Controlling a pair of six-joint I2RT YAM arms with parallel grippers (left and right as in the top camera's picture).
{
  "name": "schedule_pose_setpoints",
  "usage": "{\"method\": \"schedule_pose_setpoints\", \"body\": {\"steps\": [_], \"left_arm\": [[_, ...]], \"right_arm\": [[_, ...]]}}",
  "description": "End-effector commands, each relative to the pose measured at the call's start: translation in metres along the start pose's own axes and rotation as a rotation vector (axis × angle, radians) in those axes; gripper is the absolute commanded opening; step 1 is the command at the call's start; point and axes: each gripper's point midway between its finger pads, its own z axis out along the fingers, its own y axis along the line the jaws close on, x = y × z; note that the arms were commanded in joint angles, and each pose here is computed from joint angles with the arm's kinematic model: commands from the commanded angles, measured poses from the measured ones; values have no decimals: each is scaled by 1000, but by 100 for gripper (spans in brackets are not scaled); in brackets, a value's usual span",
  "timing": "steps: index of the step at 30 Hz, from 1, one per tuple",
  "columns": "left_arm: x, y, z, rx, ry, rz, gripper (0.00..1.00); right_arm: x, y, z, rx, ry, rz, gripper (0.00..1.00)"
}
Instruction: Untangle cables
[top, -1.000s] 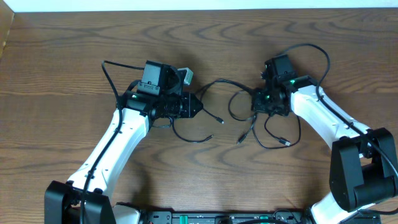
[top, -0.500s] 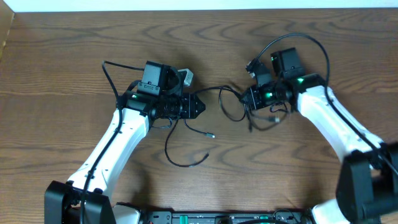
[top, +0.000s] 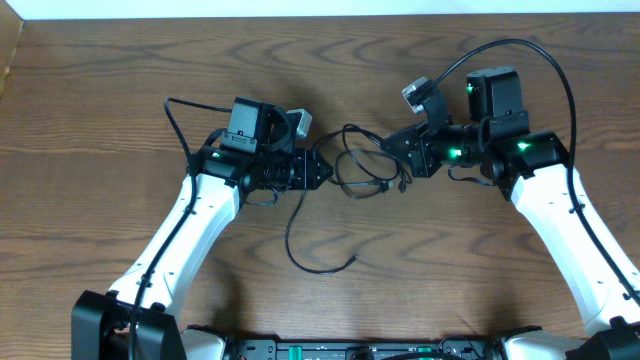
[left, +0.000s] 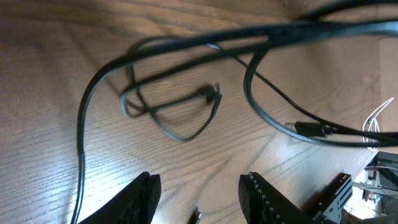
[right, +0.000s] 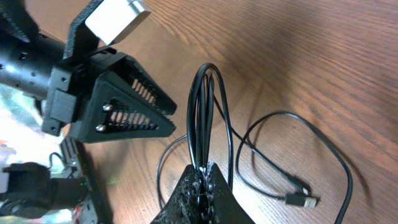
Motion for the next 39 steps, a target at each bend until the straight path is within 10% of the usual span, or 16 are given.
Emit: {"method": "schedule_pose_setpoints", "body": {"steps": [1,34,37,39], "left_arm": [[3,0,4,17,15,3,46],[-36,1,2,-20,-147,91,45],[-39,0,1,-18,-157,98,12],[-40,0,1,-16,-163,101,8]], "right_arm": [[-12,18,-8,-72,-32,-48,1],[-14,45,-15,-245,-53,-86,1],[-15,46,-18,-263,-59,-78,1],[-16,49,-20,-287,-64,-76,1]]}}
